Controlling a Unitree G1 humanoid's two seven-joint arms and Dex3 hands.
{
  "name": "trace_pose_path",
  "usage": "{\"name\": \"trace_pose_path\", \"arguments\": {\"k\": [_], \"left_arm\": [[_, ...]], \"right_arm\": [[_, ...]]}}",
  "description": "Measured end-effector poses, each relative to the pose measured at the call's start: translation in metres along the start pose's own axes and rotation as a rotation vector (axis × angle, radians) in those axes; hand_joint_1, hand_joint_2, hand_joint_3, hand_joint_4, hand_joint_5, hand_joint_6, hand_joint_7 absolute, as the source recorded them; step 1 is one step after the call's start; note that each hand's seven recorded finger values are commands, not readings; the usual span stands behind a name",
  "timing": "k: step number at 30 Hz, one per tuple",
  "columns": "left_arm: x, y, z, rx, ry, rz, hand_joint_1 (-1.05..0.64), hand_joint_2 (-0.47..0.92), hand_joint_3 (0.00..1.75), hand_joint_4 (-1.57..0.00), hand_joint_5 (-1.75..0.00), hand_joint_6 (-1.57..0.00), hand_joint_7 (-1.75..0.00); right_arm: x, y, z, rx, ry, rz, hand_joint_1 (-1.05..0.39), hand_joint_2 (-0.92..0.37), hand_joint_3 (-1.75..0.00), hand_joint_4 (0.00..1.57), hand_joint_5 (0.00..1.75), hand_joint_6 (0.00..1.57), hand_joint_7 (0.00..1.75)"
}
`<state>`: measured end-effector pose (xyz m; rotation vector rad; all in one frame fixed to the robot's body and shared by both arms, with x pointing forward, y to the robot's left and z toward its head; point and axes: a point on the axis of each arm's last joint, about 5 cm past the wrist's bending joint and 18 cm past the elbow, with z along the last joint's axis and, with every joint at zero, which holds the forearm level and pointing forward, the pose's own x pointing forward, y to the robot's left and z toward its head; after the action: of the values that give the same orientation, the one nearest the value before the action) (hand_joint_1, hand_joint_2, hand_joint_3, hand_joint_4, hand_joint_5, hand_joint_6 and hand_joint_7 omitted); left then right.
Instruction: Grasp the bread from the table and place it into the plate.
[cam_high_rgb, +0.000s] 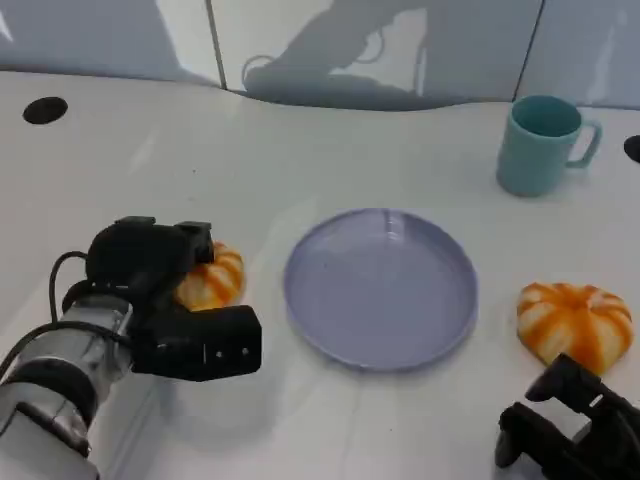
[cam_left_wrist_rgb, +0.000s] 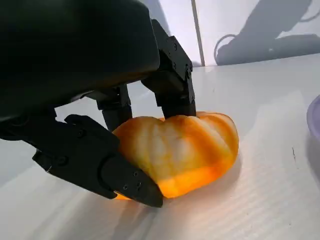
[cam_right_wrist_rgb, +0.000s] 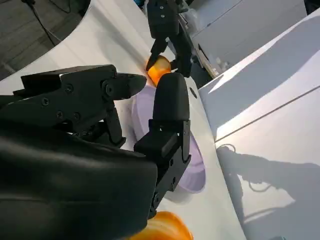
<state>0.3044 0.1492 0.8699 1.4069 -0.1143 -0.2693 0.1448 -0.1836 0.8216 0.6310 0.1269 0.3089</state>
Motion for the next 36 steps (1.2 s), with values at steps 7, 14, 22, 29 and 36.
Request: {"name": "trace_pose_path", "arguments": {"k": [7,14,22,29,36], "left_arm": [[0.000,0.000,0.000,0.000,0.000,0.000,-0.24,0.92,0.21,-0.77,-1.75,-0.65,-1.25],[0.002,0.006,0.005,-0.078,-0.109,0.097,-0.14,0.57,0.97,-0.86,-1.75,-0.71,-1.72],[0.031,0.058,0.053,-0.173,-0.480,0.355,-0.16,0.51,1.15,-0.88,-1.75,-0.68,-1.75],[0.029,0.055,0.062,-0.217,-0.559,0.344,-0.16,0.51,1.22,-0.92,-1.75,-0.71,-1.75],[0.029,0.053,0.078,-0.197,-0.664,0.197,-0.26,0.64,1.07,-0.93,-1.75,-0.76,-1.75]], "right_arm": [[0.000,0.0000,0.000,0.000,0.000,0.000,-0.64,-0.92,-0.20,0.77,1.62,0.63,1.44],[-0.001,0.0007,-0.001,-0.001,0.005,-0.012,-0.64,-0.92,-0.17,0.76,1.62,0.66,1.42],[0.001,0.0057,0.000,-0.006,0.016,-0.009,-0.65,-0.92,-0.14,0.77,1.62,0.67,1.40],[0.003,0.0066,0.000,-0.009,0.018,-0.006,-0.65,-0.92,-0.15,0.78,1.60,0.68,1.36],[0.004,0.0071,0.000,0.000,0.018,-0.002,-0.65,-0.92,-0.14,0.79,1.58,0.71,1.34]]}}
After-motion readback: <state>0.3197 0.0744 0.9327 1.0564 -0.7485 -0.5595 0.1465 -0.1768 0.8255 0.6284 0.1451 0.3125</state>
